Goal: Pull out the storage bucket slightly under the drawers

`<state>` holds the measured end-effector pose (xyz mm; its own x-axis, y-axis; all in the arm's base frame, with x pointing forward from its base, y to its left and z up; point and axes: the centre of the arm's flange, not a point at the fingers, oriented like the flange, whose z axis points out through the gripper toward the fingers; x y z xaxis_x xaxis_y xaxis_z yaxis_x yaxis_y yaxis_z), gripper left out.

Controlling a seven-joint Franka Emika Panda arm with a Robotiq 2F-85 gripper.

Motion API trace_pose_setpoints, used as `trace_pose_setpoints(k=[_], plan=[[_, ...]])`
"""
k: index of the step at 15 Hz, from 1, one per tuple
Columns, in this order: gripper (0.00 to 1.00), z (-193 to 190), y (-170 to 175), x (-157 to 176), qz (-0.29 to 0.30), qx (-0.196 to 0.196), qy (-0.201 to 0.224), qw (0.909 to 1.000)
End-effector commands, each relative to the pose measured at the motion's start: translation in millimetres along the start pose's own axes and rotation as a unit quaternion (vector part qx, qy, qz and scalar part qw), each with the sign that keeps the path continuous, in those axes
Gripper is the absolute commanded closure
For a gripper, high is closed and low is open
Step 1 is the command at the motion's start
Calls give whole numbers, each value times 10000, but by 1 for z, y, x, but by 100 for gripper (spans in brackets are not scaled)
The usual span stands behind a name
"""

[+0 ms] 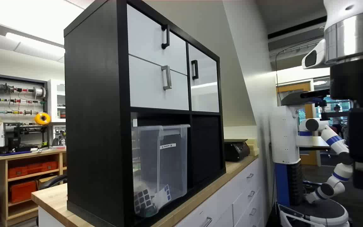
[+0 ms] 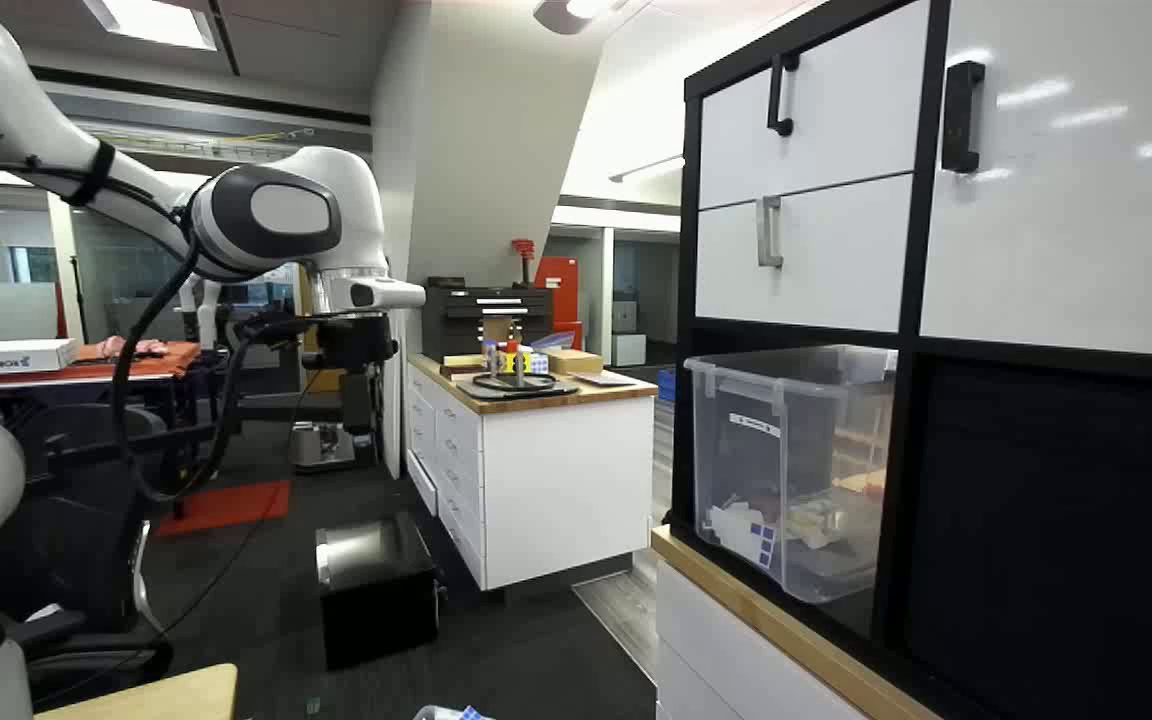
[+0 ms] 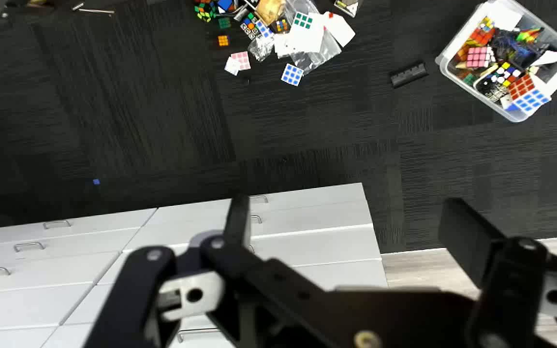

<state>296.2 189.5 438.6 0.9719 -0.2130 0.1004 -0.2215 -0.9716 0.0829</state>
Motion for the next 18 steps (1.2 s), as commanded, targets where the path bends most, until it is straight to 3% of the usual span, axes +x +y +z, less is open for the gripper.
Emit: trace_pose_setpoints(k=[1, 10, 18], plan=[[0, 0, 0, 0, 0, 0, 0, 10000], [0, 2, 2, 6, 10, -13, 53, 10000], [0, 16, 7, 64, -9, 113, 465, 9989]])
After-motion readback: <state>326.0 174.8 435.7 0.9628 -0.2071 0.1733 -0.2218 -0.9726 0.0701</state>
